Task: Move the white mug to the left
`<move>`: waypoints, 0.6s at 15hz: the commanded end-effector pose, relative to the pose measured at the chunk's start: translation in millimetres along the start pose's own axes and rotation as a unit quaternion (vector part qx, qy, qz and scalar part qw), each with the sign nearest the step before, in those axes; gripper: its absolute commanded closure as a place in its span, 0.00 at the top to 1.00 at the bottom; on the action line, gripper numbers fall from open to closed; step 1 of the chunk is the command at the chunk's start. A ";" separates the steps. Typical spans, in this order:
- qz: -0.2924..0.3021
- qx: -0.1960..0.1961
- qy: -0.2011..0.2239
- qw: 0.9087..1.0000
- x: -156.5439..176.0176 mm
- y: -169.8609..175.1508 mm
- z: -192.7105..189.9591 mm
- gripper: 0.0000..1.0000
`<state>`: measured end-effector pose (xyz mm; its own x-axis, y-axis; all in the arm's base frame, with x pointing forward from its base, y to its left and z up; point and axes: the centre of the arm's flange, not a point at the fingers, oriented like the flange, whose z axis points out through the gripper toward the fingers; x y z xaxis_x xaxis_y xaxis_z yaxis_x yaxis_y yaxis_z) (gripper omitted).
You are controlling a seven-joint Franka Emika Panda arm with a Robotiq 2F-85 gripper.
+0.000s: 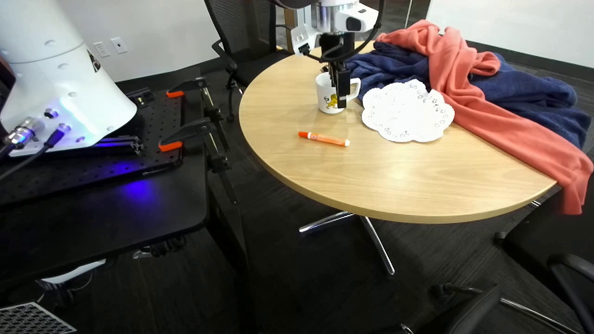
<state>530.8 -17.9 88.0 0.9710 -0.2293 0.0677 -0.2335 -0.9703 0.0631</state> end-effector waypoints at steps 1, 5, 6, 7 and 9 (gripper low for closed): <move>0.016 -0.004 0.003 1.000 6.3 -3.8 4.5 0.58; 0.015 -0.004 0.002 1.000 8.9 -5.9 5.9 0.27; 0.014 -0.004 0.003 1.000 9.9 -6.6 5.9 0.20; 0.014 -0.004 0.003 1.000 10.7 -7.4 5.7 0.11; 0.011 -0.004 0.001 1.000 11.9 -9.5 5.1 0.00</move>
<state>537.3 -14.5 82.6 0.9725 -0.2216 0.0714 -0.2262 -0.9719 0.0654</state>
